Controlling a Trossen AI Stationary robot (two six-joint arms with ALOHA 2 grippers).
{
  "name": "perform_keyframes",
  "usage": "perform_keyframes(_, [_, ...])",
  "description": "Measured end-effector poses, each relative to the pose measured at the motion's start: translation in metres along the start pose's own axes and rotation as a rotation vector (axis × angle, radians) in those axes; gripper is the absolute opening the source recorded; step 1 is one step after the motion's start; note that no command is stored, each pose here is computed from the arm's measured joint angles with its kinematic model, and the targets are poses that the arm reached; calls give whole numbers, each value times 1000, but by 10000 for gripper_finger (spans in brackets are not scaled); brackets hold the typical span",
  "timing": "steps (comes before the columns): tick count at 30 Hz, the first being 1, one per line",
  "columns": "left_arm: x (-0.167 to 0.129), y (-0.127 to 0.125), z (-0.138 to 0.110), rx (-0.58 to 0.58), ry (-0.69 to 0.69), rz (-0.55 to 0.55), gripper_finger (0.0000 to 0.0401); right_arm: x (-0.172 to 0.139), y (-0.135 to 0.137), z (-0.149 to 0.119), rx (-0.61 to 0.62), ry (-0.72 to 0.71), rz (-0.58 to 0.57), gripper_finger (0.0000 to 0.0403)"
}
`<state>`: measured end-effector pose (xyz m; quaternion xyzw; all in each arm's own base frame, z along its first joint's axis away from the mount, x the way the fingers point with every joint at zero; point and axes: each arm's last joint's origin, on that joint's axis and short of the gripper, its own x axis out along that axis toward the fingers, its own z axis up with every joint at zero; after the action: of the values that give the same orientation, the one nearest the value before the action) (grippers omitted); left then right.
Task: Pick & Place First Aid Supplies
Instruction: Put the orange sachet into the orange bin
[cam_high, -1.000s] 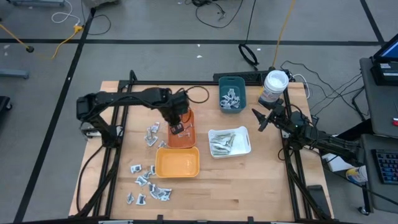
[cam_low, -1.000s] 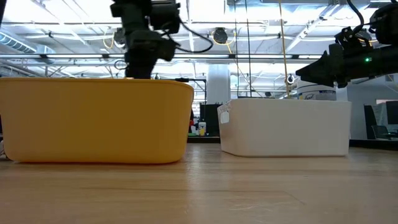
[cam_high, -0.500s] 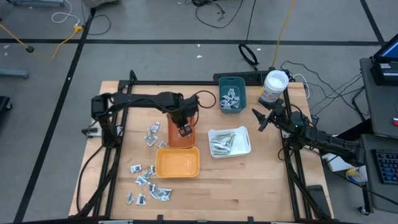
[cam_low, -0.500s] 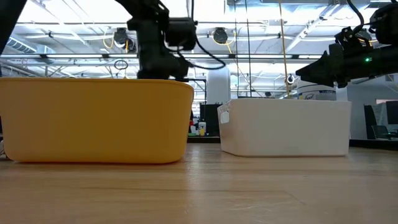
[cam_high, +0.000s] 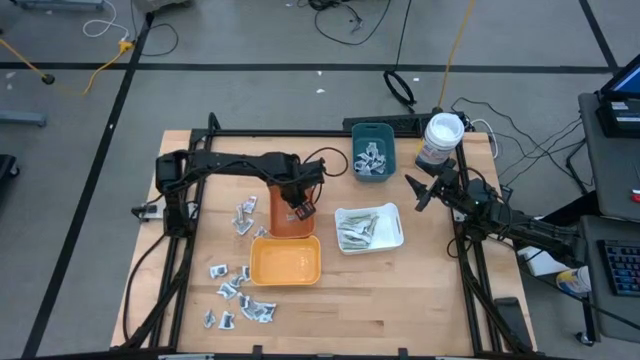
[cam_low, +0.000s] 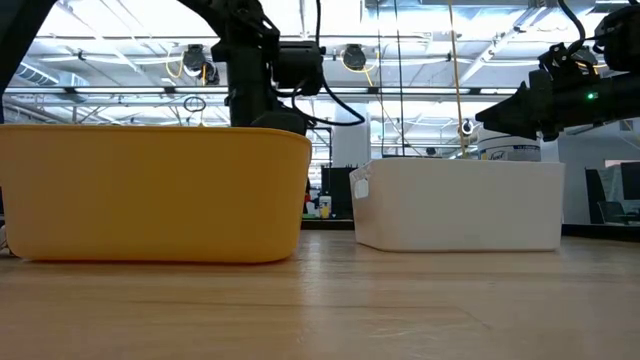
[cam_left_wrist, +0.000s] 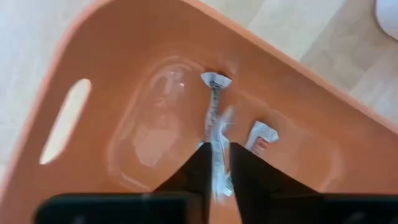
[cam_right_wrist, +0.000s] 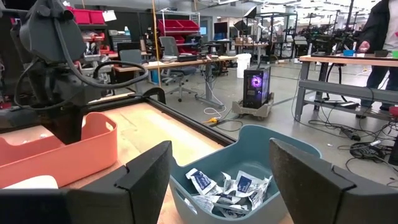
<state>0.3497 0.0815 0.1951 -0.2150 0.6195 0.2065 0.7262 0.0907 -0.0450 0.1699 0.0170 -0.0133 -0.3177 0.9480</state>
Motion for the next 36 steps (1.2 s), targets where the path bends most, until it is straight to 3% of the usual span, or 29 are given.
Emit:
perform_keyframes(8, [0, -2, 0, -27, 13, -53, 185, 0, 0, 0, 0, -1, 0, 263])
perform_keyframes(14, [-13, 3, -2, -237, 13, -82, 239, 0, 0, 0, 0, 0, 0, 263])
perform_keyframes(23, [-41, 15, -11, -369, -62, -63, 255, 0, 0, 0, 0, 0, 1, 263])
perform_keyframes(36, [-29, 46, -91, -483, -14, -1, 255, 0, 0, 0, 0, -1, 0, 263])
